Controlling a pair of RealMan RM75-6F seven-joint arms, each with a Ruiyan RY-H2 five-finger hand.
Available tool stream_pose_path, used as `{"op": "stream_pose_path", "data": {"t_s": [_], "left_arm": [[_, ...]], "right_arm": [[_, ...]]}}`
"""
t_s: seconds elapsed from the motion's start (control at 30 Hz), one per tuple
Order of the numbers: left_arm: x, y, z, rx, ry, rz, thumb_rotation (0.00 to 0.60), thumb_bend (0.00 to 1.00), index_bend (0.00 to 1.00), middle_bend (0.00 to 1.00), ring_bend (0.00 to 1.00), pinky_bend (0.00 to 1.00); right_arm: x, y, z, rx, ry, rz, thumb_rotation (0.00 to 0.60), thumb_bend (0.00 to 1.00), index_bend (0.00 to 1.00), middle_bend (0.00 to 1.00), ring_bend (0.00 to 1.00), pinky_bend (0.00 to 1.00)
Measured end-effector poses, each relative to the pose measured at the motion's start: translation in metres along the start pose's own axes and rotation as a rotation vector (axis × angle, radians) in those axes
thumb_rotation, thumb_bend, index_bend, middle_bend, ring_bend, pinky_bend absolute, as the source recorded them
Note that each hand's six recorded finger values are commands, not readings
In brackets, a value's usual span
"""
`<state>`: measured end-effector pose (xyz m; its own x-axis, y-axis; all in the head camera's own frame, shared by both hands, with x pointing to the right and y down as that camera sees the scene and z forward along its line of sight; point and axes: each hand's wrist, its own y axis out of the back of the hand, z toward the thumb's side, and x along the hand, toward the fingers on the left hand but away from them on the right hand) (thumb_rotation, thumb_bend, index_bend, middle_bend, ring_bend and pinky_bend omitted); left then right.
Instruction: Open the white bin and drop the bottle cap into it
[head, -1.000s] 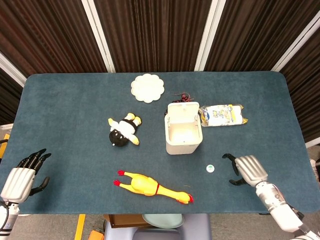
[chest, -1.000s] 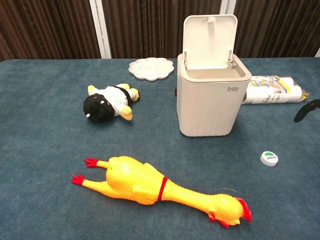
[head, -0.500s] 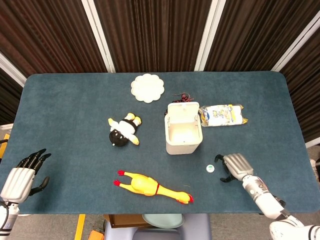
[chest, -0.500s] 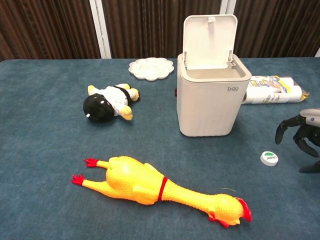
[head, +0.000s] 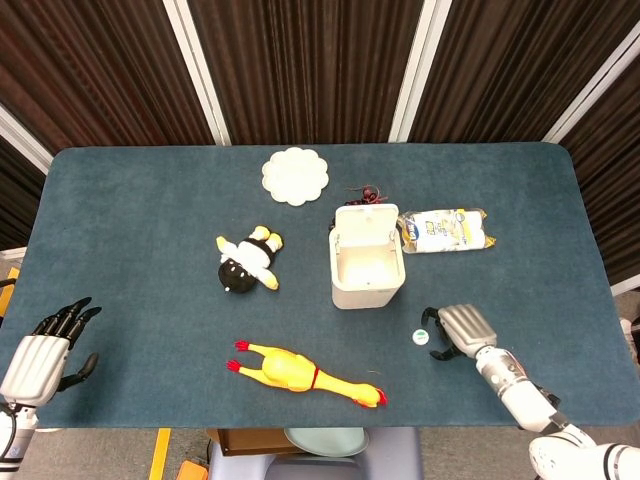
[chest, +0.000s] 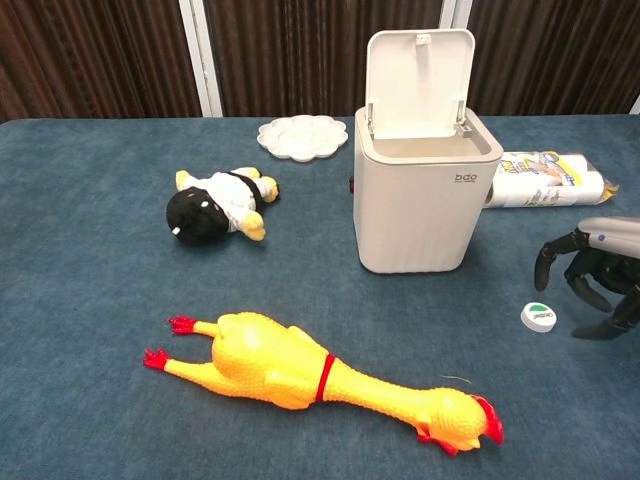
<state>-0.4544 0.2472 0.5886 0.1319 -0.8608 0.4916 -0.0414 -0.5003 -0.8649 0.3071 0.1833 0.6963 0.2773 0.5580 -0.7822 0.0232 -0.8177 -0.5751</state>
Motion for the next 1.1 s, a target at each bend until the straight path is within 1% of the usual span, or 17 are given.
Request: {"op": "stream_pose_path", "data": {"t_s": [0.4,1.1], "left_arm": [[0.0,0.0,-0.001,0.0,0.002,0.001,0.6,0.39,0.17,0.09,0.14,0.25],[0.001,0.001,-0.002,-0.006,0.005,0.002,0.6,0.39,0.17,0.09,0.14,0.25]], "right_arm": [[-0.01,-0.005,0.002,0.006,-0.001,0.017,0.6,0.3,0.52,0.83,0.9,1.0],[-0.017,-0.011,0.001,0.01,-0.007,0.009,0.6,0.31,0.57,0.84,0.91,1.0]]}}
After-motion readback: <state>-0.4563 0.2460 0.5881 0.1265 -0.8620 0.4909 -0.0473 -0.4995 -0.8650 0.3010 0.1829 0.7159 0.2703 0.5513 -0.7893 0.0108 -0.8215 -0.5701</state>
